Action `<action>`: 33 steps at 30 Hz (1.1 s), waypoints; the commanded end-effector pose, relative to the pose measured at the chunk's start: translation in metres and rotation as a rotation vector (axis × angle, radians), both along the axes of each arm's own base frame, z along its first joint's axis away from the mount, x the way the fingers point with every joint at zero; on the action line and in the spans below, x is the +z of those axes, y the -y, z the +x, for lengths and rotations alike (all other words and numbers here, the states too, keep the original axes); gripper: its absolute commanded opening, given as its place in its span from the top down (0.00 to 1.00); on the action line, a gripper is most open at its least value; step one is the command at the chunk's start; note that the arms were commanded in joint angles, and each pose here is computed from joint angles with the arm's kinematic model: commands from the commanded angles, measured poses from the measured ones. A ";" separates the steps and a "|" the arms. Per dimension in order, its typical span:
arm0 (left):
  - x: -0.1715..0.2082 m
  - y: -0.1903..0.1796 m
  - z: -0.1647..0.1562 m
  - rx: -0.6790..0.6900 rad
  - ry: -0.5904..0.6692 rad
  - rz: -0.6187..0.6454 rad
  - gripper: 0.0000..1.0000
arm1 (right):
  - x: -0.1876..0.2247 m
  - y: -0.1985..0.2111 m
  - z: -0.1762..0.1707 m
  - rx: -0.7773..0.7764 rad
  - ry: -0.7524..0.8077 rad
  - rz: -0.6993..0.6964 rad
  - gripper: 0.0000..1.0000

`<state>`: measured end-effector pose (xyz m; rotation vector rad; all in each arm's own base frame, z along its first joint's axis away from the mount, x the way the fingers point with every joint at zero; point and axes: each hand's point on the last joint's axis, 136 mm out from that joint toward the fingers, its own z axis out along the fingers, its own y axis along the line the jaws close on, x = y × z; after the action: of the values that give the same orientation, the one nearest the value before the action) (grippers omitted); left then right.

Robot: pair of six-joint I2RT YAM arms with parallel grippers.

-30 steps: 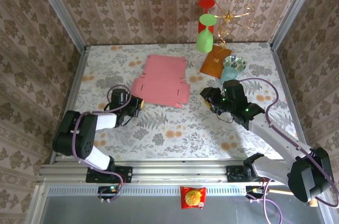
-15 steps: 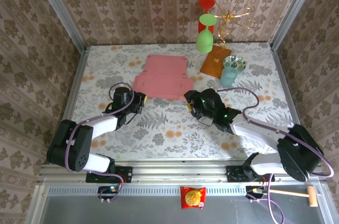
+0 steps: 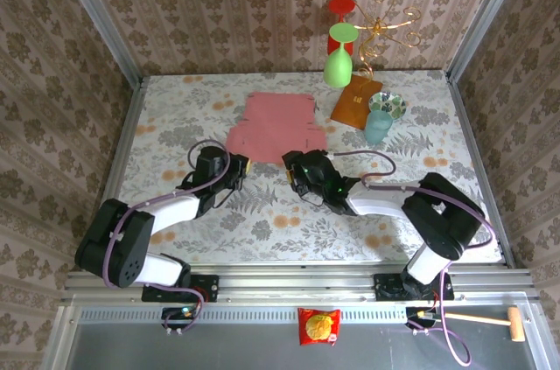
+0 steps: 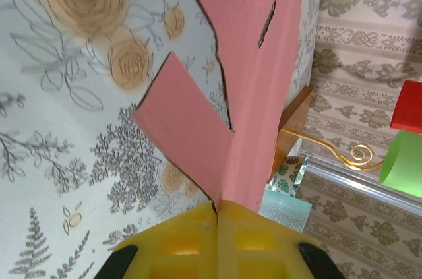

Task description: Fold the paper box

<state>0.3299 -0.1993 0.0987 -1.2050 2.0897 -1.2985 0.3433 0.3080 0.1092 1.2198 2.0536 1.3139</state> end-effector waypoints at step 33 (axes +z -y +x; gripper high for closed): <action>0.097 -0.013 -0.017 -0.003 0.082 -0.040 0.54 | 0.066 0.006 0.047 -0.137 0.106 0.028 1.00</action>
<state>0.3158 -0.1953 0.1497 -1.2727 1.9926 -1.3860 0.3833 0.3114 0.1260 1.2876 1.9039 1.3197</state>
